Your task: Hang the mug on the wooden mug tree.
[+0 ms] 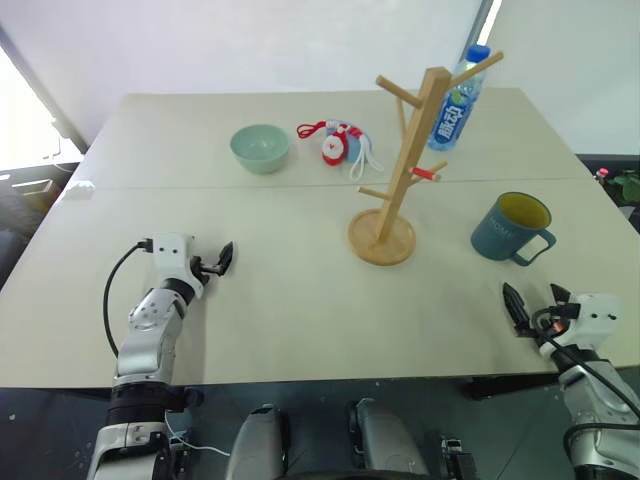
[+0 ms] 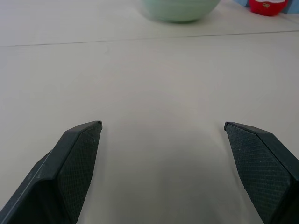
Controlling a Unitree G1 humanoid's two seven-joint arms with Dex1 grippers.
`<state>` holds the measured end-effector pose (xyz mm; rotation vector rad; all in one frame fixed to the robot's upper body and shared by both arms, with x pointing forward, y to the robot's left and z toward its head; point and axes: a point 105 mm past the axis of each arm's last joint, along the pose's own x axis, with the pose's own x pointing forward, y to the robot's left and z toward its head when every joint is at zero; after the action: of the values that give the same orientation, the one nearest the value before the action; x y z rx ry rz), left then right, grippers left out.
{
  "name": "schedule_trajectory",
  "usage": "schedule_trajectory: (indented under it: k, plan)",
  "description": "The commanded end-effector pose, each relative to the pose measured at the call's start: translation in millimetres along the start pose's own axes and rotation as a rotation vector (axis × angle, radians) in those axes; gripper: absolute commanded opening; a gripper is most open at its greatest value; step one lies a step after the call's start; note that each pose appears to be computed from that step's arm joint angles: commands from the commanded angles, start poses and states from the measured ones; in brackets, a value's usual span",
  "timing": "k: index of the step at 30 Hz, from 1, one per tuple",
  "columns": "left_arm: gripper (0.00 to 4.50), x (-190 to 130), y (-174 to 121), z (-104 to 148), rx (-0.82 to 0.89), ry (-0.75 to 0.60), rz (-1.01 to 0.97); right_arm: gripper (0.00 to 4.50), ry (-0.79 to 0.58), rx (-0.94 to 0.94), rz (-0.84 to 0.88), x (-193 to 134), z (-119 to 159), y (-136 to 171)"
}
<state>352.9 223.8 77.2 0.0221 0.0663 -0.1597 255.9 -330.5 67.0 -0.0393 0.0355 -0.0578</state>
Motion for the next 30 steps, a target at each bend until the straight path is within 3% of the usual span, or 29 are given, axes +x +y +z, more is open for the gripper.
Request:
schedule_trajectory:
  k: [1,11,18,21,26,30]
  plan:
    - [4.50,0,-9,7,-0.009,-0.025,-0.036,4.47,-0.042,-0.029,-0.002,0,13,0]
    - [4.50,0,-30,7,-0.008,-0.017,-0.132,4.47,-0.044,-0.046,0.005,-1,14,2]
    - [4.50,-16,-97,24,-0.014,-0.086,-0.497,4.47,-0.081,-0.028,-0.008,0,19,11]
    - [4.50,-38,-141,32,-0.018,-0.104,-0.755,4.47,-0.124,-0.020,-0.059,2,26,16]
    - [4.50,-80,-188,35,0.045,-0.065,-1.115,4.47,-0.141,-0.039,-0.127,7,27,16]
    - [4.50,-85,-198,40,0.075,-0.049,-1.195,4.47,-0.144,-0.051,-0.180,14,28,13]
